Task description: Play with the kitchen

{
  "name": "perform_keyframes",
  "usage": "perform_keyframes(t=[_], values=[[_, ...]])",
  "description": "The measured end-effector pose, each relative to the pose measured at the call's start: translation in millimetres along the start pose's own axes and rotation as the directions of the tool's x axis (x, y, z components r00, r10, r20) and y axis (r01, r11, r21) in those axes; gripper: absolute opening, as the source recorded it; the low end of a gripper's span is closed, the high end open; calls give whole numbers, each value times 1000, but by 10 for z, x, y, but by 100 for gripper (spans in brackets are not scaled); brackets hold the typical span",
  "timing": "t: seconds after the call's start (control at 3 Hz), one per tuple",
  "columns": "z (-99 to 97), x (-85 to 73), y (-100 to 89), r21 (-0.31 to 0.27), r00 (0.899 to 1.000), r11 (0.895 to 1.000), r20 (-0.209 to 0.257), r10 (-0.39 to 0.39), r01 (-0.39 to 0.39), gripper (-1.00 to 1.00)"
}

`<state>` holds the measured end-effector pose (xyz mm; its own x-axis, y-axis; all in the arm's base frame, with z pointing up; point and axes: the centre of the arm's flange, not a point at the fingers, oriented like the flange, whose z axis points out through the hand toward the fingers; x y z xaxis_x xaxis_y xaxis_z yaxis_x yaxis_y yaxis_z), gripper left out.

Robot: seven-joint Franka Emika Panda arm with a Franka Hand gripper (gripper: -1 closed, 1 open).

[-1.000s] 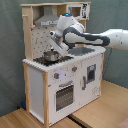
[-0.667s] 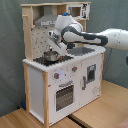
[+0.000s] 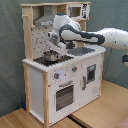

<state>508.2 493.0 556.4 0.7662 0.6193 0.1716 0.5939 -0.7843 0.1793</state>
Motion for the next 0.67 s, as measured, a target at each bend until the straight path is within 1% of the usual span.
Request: perform_keyframes(t=[0.33,0.67], values=[[235,-79,-36,38,994,999,112,-1,-3,100],[-114,-107,71,2,995,1000,99,24,-24,100]])
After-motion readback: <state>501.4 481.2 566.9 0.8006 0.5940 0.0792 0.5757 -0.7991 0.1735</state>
